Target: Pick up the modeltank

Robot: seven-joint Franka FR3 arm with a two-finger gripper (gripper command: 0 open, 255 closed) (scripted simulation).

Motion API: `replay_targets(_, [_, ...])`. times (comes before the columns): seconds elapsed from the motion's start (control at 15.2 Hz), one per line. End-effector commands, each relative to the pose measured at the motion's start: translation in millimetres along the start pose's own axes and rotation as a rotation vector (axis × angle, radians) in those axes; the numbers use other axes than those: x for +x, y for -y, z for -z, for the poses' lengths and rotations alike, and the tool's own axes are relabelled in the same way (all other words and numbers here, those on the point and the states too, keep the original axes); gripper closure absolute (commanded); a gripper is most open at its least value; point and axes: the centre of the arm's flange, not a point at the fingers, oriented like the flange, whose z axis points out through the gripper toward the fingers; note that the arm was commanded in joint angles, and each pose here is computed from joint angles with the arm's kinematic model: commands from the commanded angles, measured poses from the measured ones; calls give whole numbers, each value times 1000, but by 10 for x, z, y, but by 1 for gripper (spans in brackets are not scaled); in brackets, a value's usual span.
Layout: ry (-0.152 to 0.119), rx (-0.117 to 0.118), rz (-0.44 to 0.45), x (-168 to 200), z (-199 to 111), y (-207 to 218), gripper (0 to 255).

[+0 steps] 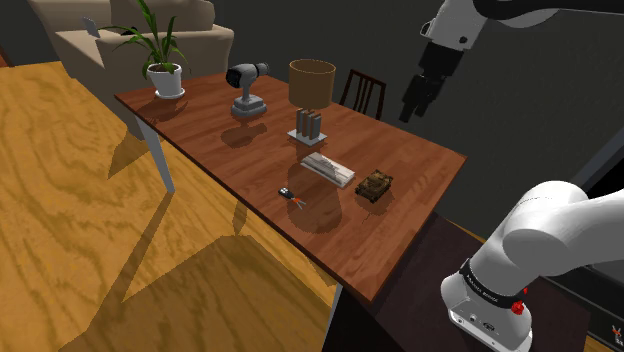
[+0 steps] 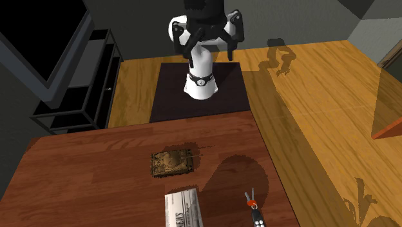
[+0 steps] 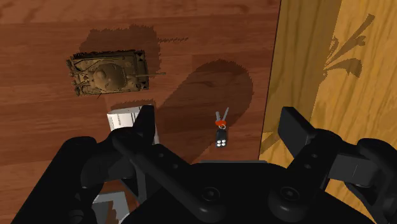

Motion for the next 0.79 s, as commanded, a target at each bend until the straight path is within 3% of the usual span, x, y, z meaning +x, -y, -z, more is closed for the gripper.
replay_targets(0.0, [0, 0, 0, 0, 0, 0, 0])
replay_targets(0.73, [25, -30, -493, 568, -1224, -537, 0])
